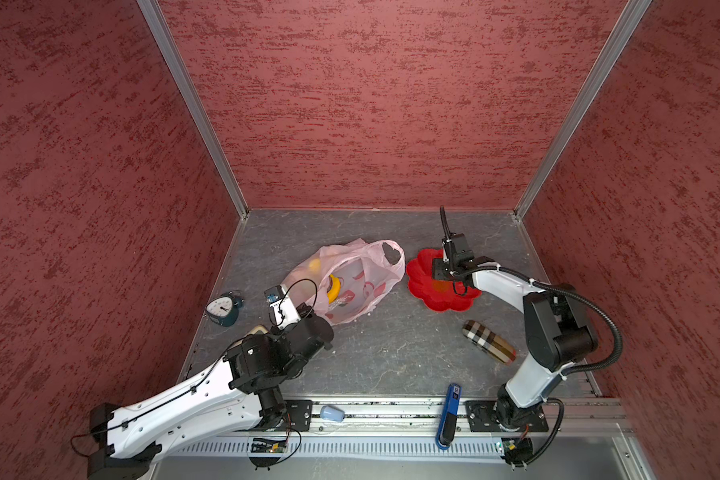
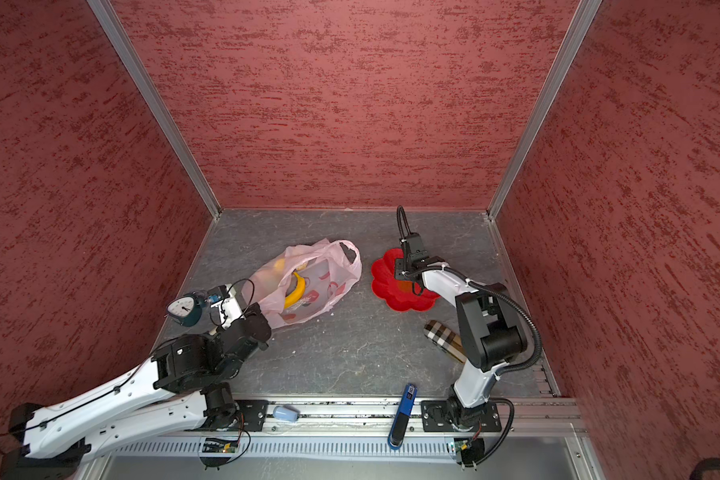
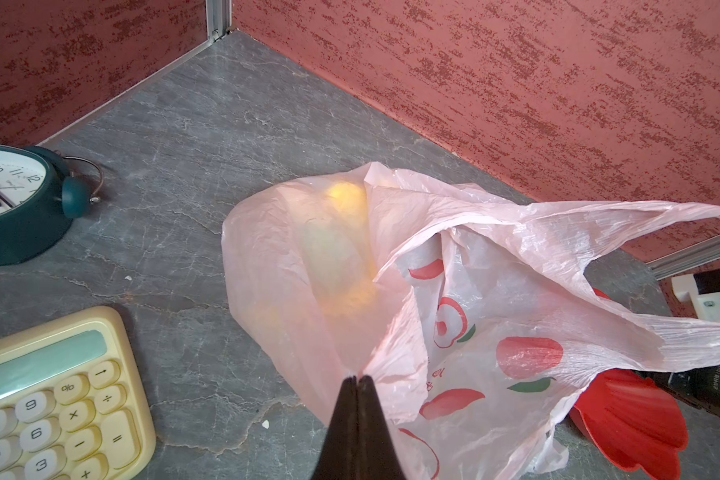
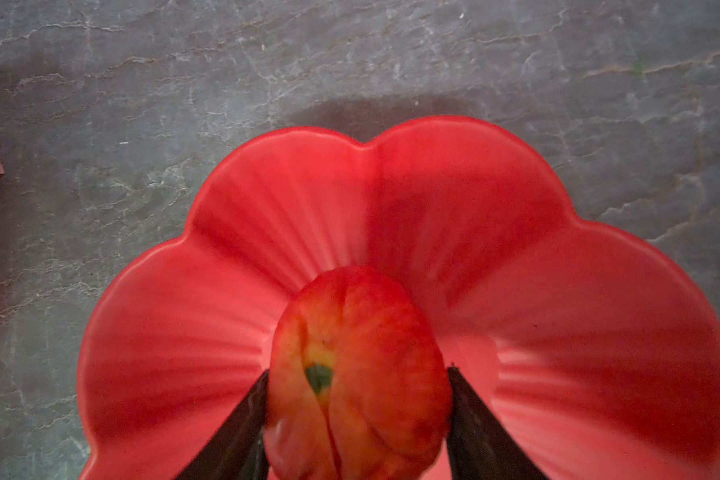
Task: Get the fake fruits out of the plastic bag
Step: 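Lower the red apple onto the red flower plate with the right gripper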
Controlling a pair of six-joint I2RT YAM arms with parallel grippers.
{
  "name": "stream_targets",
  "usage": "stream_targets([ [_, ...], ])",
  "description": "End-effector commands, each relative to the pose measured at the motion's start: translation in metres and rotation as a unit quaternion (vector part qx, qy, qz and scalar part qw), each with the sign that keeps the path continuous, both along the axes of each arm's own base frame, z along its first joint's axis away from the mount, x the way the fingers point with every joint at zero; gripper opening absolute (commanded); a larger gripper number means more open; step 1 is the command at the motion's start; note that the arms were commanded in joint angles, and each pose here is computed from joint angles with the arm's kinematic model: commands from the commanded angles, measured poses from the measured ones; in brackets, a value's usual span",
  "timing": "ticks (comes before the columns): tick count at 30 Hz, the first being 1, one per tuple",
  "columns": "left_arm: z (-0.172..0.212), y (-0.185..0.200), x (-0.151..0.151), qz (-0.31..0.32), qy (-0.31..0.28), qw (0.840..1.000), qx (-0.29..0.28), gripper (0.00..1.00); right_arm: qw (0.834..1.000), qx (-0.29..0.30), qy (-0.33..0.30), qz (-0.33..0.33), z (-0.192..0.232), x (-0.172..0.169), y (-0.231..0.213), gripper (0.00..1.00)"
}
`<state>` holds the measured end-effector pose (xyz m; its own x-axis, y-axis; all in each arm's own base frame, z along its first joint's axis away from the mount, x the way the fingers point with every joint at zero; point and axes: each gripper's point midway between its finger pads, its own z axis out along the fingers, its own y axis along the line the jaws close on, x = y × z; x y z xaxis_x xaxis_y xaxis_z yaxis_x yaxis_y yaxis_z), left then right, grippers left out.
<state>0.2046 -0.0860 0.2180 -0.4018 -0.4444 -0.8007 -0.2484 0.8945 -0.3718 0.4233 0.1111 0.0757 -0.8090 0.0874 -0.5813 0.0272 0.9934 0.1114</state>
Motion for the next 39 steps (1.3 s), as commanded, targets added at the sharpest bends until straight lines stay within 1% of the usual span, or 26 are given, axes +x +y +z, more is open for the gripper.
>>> stream_targets([
  [1,0.003,0.005,-0.001,0.008,-0.003,1.000,-0.003,0.04,1.000,-0.006,-0.004,-0.012,-0.006,0.004,-0.006,0.42],
  [6,0.003,0.005,-0.001,0.008,-0.002,1.000,-0.001,0.04,1.000,-0.007,0.006,-0.013,-0.015,0.003,-0.006,0.43],
  [13,0.003,0.006,-0.001,0.009,-0.003,1.000,-0.001,0.04,1.000,-0.009,0.013,-0.017,-0.022,0.002,-0.007,0.47],
  [22,0.003,0.007,-0.001,0.009,-0.002,1.000,-0.001,0.04,1.000,-0.011,0.018,-0.021,-0.025,0.000,-0.009,0.57],
  [34,0.005,0.009,-0.001,0.010,-0.006,1.000,-0.005,0.04,1.000,-0.010,0.011,-0.028,-0.015,0.000,-0.011,0.67],
  [39,0.004,0.010,-0.003,0.009,-0.005,1.000,-0.007,0.04,0.999,-0.009,0.006,-0.030,-0.008,-0.002,-0.012,0.70],
])
